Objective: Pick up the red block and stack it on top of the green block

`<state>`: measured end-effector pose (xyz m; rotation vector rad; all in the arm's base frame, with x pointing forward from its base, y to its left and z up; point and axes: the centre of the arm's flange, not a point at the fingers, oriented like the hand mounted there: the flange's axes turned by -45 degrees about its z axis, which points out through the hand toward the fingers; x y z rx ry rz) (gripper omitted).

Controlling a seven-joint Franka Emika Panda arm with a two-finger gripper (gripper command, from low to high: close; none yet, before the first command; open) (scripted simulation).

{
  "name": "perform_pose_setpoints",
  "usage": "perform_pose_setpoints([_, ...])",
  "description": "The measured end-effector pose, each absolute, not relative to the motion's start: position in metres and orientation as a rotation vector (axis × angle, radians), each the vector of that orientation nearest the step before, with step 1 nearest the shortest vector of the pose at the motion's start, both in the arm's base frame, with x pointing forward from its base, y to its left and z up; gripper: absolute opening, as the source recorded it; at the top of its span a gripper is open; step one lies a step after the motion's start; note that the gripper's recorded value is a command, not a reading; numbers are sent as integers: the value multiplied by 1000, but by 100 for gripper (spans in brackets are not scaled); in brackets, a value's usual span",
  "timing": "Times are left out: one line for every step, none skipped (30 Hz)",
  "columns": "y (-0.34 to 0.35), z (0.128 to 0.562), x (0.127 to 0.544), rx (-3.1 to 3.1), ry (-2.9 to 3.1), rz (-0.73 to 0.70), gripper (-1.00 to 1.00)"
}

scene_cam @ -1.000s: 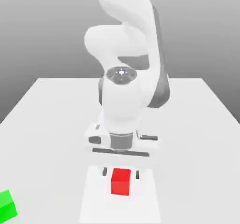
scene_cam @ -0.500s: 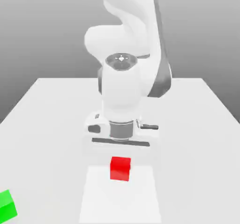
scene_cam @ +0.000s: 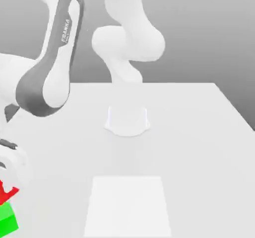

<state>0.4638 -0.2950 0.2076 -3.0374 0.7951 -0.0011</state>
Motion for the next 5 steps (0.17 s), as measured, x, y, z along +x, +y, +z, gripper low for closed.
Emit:
perform_pose_setpoints([-296,192,463,-3037,798,-1,100])
perform_pose_setpoints([-296,192,463,-3037,798,-1,100])
perform_pose_setpoints([-296,192,463,-3037,798,-1,100])
perform_pose_setpoints([-296,192,463,-3037,798,-1,100])
perform_pose_setpoints([-296,192,463,-3037,798,-1,100])
